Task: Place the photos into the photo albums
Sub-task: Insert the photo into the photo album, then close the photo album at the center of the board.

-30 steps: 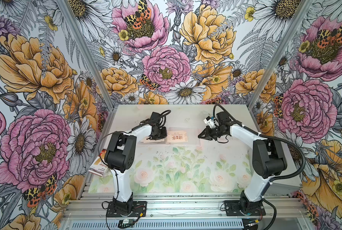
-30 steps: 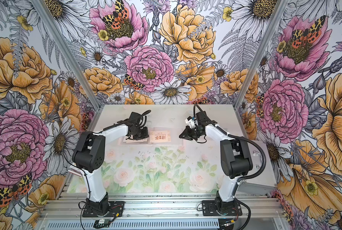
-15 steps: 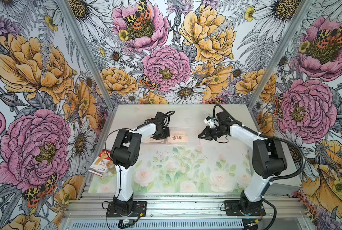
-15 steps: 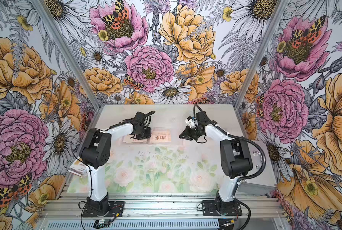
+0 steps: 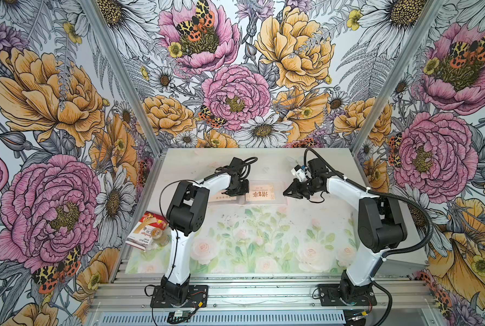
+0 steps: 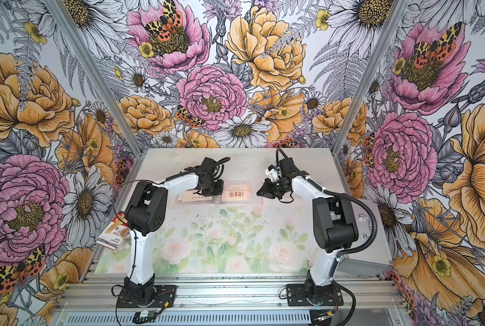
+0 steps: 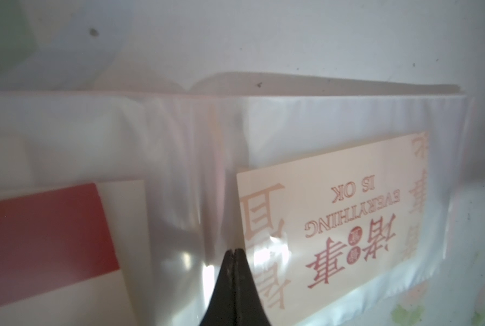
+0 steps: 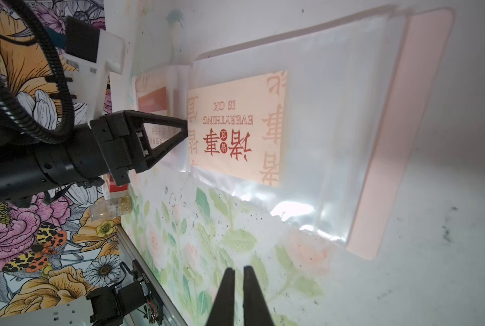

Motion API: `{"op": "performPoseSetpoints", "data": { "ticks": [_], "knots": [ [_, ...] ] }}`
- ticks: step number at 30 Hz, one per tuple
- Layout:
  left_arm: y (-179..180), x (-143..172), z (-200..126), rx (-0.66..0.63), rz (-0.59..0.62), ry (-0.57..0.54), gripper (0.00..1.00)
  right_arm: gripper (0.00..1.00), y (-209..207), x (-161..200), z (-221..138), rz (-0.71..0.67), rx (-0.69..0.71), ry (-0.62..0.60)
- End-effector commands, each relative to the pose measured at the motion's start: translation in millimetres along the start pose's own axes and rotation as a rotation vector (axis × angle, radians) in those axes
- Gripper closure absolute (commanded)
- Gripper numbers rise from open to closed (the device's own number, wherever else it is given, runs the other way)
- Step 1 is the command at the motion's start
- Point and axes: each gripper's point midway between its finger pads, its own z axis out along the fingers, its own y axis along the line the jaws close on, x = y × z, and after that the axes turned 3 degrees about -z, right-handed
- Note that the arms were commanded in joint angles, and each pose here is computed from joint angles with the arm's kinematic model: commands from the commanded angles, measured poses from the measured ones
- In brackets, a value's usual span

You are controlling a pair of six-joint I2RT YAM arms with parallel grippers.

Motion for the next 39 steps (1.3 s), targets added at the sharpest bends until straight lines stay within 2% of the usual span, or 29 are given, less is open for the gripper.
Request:
{"op": "performPoseSetpoints", "data": {
  "ticks": [1, 9, 13, 17, 22, 30, 39],
  "knots": [
    [-12.6, 8.1, 9.1, 0.025, 0.0, 0.032, 0.96, 0.9, -21.8, -0.5, 3.7, 0.028, 0.08, -0.01],
    [-4.0, 0.9, -26.1, 0.007, 0.0, -0.032, 0.73, 0.89, -52.0, 1.7, -0.2, 0.079, 0.208, -0.024],
    [-5.3, -4.2, -59.4, 0.02, 0.0, -0.091, 0.67, 0.88, -48.3, 2.6, 6.7, 0.083, 0.223, -0.019],
    [-2.9, -11.4, -89.7, 0.053, -0.017, -0.141, 0.67, 0.85, -35.5, 4.1, 19.5, 0.079, 0.209, -0.021],
    [31.4, -18.2, -123.1, 0.037, -0.088, -0.208, 0.64, 0.82, -11.4, -5.4, 27.3, 0.146, 0.096, -0.137],
    [112.7, -12.8, -120.6, 0.024, -0.3, -0.213, 0.6, 0.65, 28.3, -3.7, 56.5, 0.308, -0.115, -0.322],
    [154.1, -12.7, -108.5, -0.007, -0.388, -0.227, 0.59, 0.53, 61.0, 11.8, 87.2, 0.415, -0.119, -0.432]
  ]
}}
